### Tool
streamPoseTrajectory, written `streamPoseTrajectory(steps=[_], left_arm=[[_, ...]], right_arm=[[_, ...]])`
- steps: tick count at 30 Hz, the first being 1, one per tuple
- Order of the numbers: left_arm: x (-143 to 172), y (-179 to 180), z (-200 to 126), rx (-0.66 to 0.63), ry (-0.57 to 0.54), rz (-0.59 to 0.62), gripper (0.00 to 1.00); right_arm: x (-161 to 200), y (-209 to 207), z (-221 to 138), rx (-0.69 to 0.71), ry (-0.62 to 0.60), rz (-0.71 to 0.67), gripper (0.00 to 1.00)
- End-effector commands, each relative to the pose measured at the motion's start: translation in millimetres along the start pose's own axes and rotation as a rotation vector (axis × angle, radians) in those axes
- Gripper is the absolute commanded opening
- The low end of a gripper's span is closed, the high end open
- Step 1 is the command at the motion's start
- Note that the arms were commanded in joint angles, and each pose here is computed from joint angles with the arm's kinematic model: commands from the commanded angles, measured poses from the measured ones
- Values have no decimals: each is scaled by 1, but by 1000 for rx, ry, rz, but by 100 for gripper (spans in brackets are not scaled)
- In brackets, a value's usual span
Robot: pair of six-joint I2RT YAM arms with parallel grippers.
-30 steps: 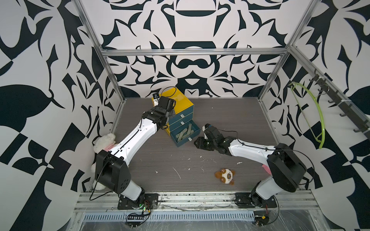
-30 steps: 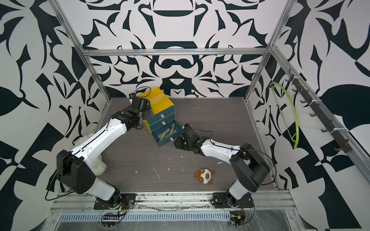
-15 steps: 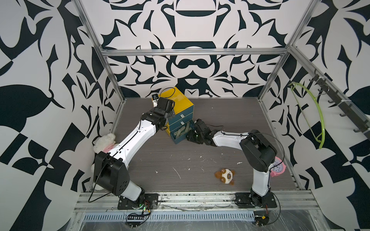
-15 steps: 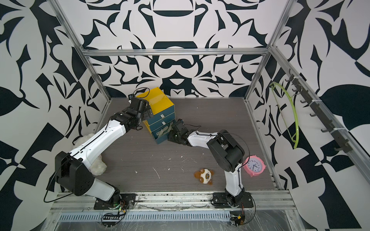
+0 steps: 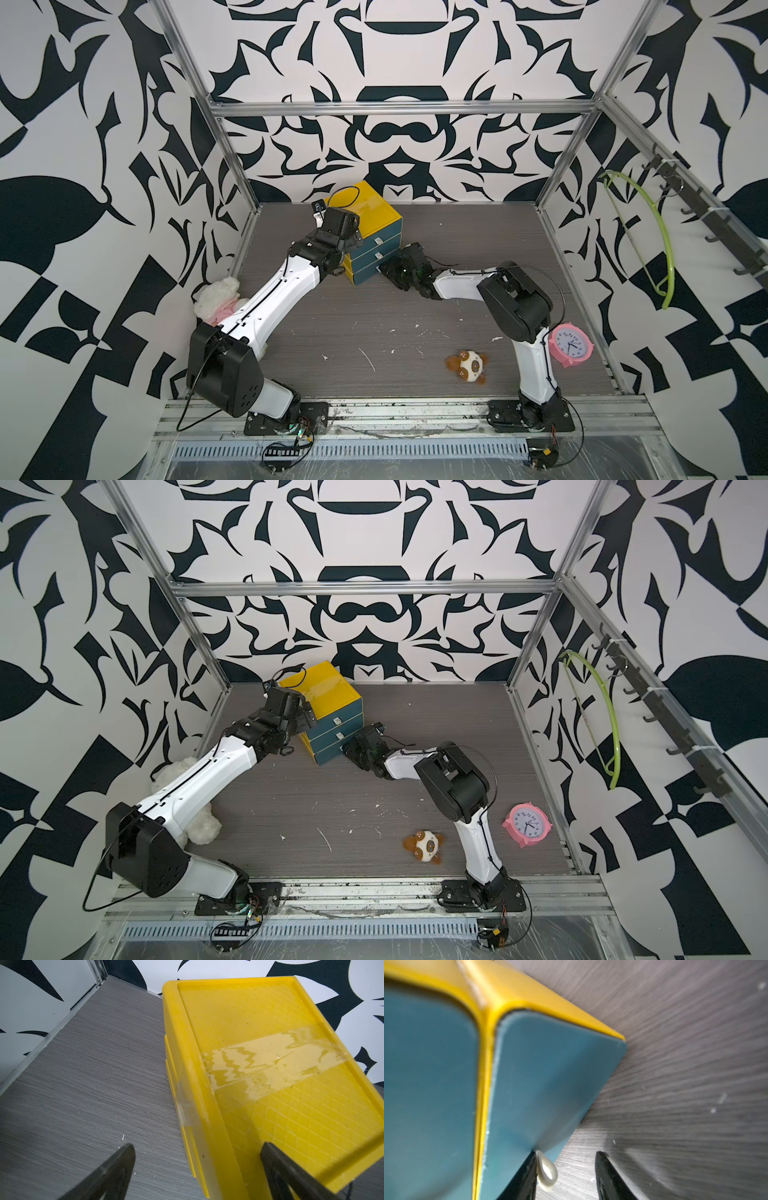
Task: Place the fruit knives into the drawer by color
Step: Close the drawer in the storage box, then reset both arms
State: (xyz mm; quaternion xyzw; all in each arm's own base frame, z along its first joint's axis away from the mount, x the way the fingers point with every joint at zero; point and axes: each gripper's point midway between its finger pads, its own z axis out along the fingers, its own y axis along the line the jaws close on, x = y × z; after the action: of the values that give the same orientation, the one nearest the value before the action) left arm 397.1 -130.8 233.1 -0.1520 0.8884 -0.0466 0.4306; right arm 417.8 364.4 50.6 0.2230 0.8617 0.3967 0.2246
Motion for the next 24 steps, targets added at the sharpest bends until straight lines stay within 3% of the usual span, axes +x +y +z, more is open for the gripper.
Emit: streamPoseTrajectory(steps=[1, 11, 17, 21, 24], left_arm=[[42, 20, 8, -59, 142, 73, 99], [22, 18, -12, -32, 89, 56, 99], [-17, 12, -78, 166, -85, -43, 99], [-15, 22, -100, 250, -178, -38, 99], [-1, 35, -97, 213, -172, 7, 99]], right_arm=[[-19, 42, -4, -116, -58, 45, 48], [-14, 53, -40, -144, -77, 4, 49], [2, 62, -107, -115, -82, -156, 50], [1, 56, -158, -64, -103, -319, 50], [-5, 39, -193, -22, -167, -372, 51]])
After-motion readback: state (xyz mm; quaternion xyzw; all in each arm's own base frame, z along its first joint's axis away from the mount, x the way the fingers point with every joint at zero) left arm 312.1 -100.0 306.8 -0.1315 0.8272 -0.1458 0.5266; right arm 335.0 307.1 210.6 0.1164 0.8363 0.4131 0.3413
